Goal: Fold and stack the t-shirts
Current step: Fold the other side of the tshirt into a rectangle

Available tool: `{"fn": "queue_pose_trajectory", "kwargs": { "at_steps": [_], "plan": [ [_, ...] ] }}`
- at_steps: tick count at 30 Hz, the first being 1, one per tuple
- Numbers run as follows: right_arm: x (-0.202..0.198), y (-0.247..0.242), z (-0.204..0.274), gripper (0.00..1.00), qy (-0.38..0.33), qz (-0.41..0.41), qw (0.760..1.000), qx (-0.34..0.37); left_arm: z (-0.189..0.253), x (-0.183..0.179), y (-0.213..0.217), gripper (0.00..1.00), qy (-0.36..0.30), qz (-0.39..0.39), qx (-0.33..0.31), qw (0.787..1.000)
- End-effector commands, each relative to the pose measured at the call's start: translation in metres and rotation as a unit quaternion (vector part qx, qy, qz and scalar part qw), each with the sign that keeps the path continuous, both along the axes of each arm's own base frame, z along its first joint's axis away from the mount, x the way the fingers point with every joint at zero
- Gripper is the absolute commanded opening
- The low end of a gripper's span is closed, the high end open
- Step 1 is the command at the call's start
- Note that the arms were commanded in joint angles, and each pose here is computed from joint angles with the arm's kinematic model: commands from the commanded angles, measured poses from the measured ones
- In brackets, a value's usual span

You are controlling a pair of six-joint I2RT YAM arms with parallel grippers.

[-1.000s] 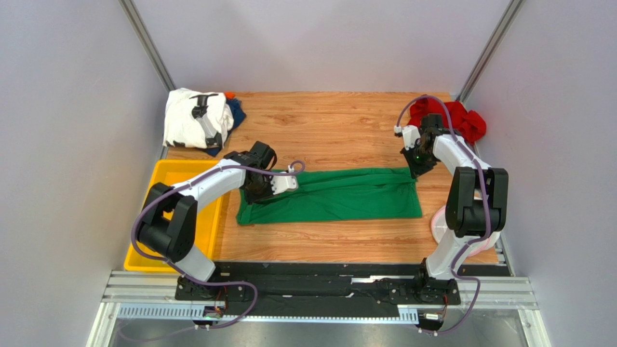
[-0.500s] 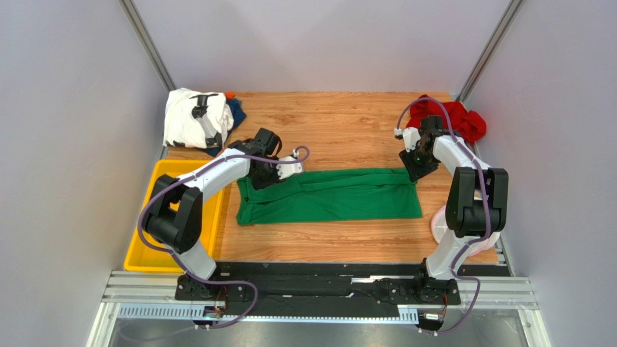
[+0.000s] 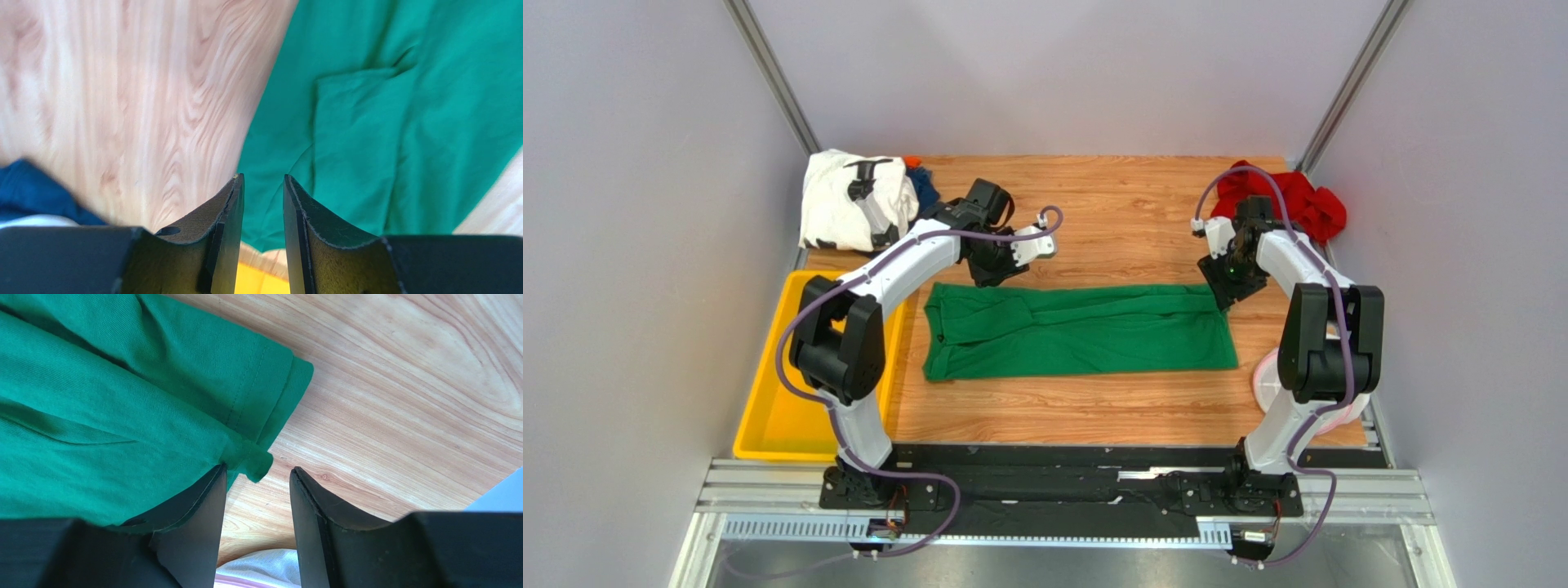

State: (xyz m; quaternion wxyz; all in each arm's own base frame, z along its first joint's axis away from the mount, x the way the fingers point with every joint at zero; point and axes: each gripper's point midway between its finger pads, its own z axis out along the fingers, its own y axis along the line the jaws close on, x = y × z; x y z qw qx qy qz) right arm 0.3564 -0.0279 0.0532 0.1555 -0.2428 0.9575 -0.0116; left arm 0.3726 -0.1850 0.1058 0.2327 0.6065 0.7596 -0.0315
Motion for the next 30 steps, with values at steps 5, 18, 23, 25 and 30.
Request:
{"fn": "queue_pose_trajectory", "kwargs": {
  "at_steps": [5, 18, 23, 25, 30],
  "plan": [
    [0.006, -0.003, 0.012, 0.47, -0.025, 0.002, 1.000, -0.004, -0.005, -0.030, -0.038, 0.40, 0.103, -0.059, -0.082, 0.990],
    [0.002, -0.002, 0.011, 0.45, -0.024, 0.006, 1.000, -0.003, -0.028, -0.030, -0.049, 0.40, 0.152, -0.073, -0.086, 0.982],
    [0.000, -0.001, 0.011, 0.45, -0.023, 0.009, 1.000, -0.002, -0.038, -0.026, -0.048, 0.40, 0.156, -0.072, -0.076, 0.982],
    [-0.001, -0.002, 0.011, 0.44, -0.024, 0.009, 1.000, -0.003, -0.041, -0.025, -0.047, 0.39, 0.158, -0.070, -0.071, 0.982],
    [-0.001, -0.002, 0.013, 0.44, -0.026, 0.011, 1.000, -0.004, -0.047, -0.023, -0.046, 0.33, 0.160, -0.068, -0.063, 0.983]
  ]
}}
